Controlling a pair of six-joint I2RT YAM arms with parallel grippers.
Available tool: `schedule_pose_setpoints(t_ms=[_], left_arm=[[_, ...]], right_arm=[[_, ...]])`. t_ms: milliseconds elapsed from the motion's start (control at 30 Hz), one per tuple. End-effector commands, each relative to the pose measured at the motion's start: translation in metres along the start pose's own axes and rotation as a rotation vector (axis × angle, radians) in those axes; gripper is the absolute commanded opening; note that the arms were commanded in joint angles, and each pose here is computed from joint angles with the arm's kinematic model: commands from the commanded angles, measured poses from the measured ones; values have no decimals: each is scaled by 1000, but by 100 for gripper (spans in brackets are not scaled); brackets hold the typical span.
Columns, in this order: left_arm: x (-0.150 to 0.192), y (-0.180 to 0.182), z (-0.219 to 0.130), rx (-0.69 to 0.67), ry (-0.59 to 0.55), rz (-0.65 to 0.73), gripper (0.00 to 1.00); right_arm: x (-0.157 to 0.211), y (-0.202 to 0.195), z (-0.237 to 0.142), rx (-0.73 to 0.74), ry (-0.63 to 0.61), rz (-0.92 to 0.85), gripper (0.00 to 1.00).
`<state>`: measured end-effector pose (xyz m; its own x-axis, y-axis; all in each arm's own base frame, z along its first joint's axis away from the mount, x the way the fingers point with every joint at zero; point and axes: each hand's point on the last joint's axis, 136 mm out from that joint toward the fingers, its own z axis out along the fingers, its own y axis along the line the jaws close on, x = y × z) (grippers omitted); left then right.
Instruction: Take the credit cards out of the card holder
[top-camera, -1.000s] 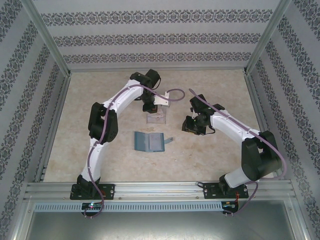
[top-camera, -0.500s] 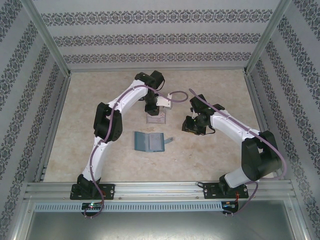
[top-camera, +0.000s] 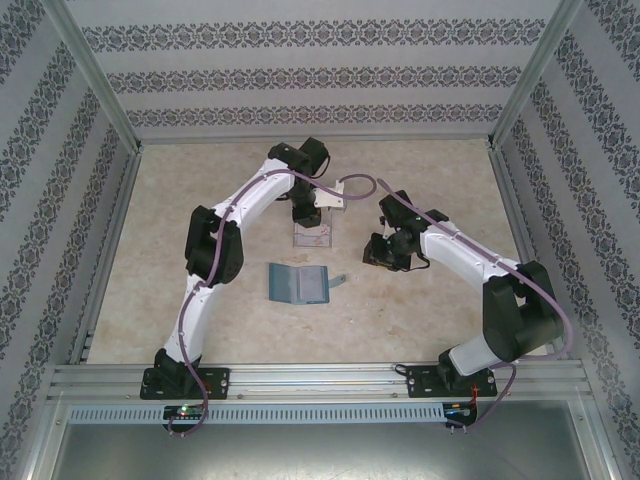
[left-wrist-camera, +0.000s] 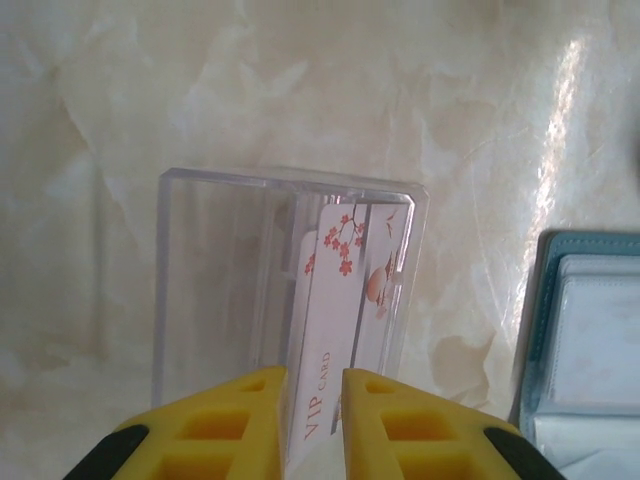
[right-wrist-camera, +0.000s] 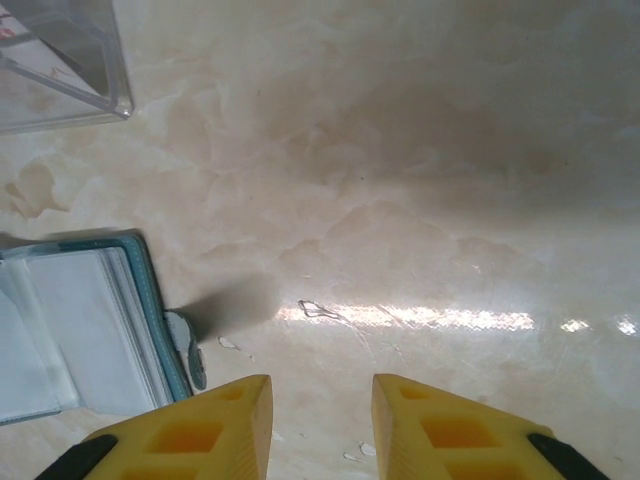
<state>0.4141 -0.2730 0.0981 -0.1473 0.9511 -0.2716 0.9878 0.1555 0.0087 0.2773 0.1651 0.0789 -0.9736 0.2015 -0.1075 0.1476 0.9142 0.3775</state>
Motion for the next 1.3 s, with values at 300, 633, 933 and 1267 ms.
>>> schedule_pose_setpoints(t_ms=[300,633,933,1267], left_arm=[[-22,10,-43,-101,-197,-506,19],[-9,4,-48,-79,-299,-871,18],[8,-9,-46,-79,-377,-1115,24],[31,-12,-58,-159,-478,-1323,16]], right_arm=[[12,25,14,-51,38,-31,32],[16,42,23,-88,59,-45,32],[26,67,33,-163,111,-66,31],[32,85,45,-193,155,-91,32]])
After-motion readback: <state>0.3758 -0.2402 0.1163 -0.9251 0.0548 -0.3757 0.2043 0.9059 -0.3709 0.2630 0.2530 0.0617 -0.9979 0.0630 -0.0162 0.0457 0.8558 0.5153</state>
